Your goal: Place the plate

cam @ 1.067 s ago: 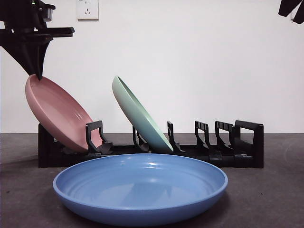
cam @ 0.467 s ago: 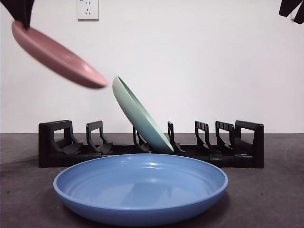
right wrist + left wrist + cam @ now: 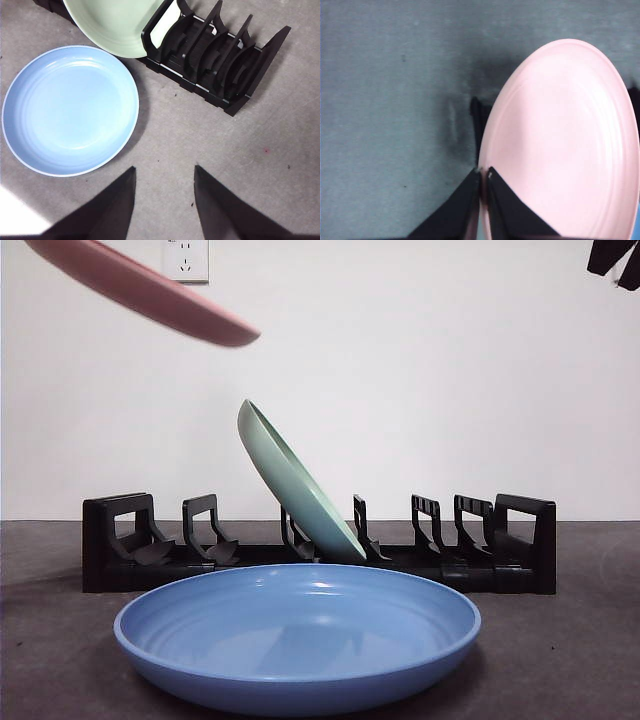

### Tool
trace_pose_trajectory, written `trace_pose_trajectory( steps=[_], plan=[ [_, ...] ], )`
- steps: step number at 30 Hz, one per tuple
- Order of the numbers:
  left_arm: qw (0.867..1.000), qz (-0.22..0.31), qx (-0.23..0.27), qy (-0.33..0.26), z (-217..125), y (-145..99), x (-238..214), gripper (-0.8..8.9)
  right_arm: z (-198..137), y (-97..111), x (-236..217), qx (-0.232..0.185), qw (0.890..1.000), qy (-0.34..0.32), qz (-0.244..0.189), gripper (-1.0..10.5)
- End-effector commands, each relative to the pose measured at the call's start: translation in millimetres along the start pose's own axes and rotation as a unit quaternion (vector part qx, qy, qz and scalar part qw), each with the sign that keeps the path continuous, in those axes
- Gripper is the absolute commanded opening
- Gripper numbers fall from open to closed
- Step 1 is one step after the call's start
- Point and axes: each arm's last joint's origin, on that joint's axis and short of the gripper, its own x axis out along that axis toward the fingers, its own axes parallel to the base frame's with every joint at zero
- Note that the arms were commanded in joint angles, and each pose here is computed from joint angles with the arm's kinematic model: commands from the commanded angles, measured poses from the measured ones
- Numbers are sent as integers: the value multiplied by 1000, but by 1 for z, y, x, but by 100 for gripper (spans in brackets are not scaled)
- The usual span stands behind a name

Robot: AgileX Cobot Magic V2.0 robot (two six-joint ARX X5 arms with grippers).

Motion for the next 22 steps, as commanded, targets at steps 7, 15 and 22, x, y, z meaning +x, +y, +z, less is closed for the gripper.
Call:
trace_pose_trajectory(
  steps=[7, 15, 22],
  plan=[
    [1000, -26, 3, 16, -55, -1, 9, 6, 4, 1, -3, 2, 1000, -8, 2, 184],
    [998, -42, -45, 4, -117, 2, 13, 6, 3, 1, -4, 3, 1000, -10, 2, 184],
    [994, -48, -96, 11, -162, 7, 31, 6, 3, 1, -4, 12, 1000, -10, 3, 184]
  ],
)
